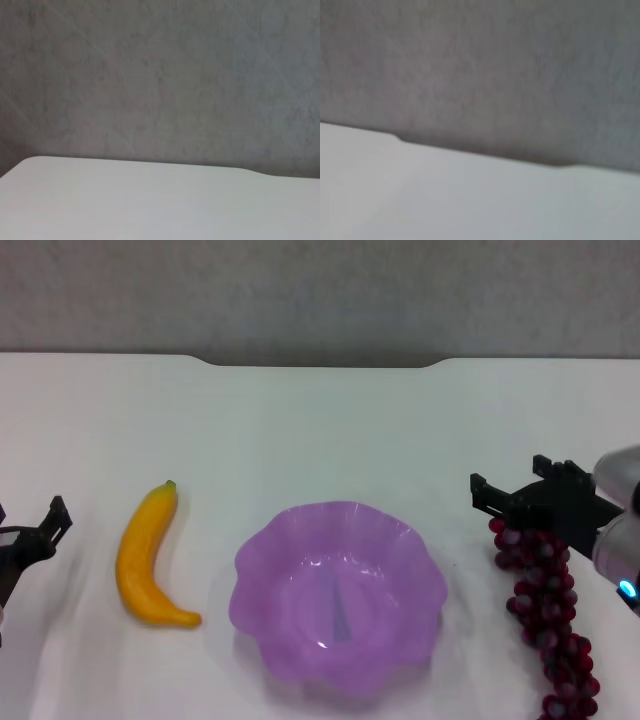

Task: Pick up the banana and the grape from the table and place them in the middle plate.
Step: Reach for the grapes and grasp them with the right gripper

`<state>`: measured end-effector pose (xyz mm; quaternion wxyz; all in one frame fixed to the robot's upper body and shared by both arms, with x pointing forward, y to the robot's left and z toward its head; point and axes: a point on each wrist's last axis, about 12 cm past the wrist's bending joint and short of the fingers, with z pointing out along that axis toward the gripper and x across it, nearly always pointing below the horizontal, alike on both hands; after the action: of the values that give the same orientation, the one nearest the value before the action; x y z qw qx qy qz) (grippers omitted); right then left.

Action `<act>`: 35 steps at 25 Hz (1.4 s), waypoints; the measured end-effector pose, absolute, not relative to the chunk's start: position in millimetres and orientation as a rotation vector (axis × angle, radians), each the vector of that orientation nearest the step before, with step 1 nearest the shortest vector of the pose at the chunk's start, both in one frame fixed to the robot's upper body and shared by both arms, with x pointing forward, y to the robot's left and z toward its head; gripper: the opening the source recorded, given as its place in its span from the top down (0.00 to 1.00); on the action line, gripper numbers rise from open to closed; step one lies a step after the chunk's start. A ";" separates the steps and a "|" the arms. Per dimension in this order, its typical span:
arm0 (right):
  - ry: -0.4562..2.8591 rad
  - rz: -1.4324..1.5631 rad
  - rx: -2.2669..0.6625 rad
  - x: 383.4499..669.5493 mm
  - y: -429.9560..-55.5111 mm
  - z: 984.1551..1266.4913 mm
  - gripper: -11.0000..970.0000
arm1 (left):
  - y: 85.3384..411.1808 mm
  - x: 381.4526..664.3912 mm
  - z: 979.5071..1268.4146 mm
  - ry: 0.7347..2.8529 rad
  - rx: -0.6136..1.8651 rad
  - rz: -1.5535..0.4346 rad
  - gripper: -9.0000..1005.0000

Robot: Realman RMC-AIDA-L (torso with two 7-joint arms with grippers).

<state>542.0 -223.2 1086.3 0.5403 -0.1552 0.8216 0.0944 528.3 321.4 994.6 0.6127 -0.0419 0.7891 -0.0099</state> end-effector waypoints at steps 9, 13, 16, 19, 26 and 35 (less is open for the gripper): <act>2.247 0.468 -0.180 557.9 -249.0 1116.0 0.08 | 321.3 529.2 995.1 1.819 -0.095 -0.023 0.17; 2.294 0.501 -0.106 561.1 -264.8 1118.3 0.08 | 321.1 529.8 995.5 1.817 -0.094 -0.023 0.17; 2.319 0.502 -0.054 562.3 -274.2 1112.0 0.08 | 321.1 530.0 995.7 1.816 -0.095 -0.023 0.17; 2.360 0.505 -0.036 564.1 -277.1 1101.6 0.08 | 320.9 530.5 995.9 1.815 -0.095 -0.024 0.17; 2.449 0.511 -0.087 571.5 -265.5 1081.3 0.08 | 320.6 531.0 996.3 1.814 -0.095 -0.024 0.17; 2.490 0.482 -0.072 574.6 -270.5 1068.2 0.08 | 320.2 531.5 996.6 1.813 -0.094 -0.025 0.17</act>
<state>574.6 -270.5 1068.2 0.2978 -0.0270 0.9369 0.1813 531.5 320.2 996.6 0.6156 -0.0406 0.7870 -0.0109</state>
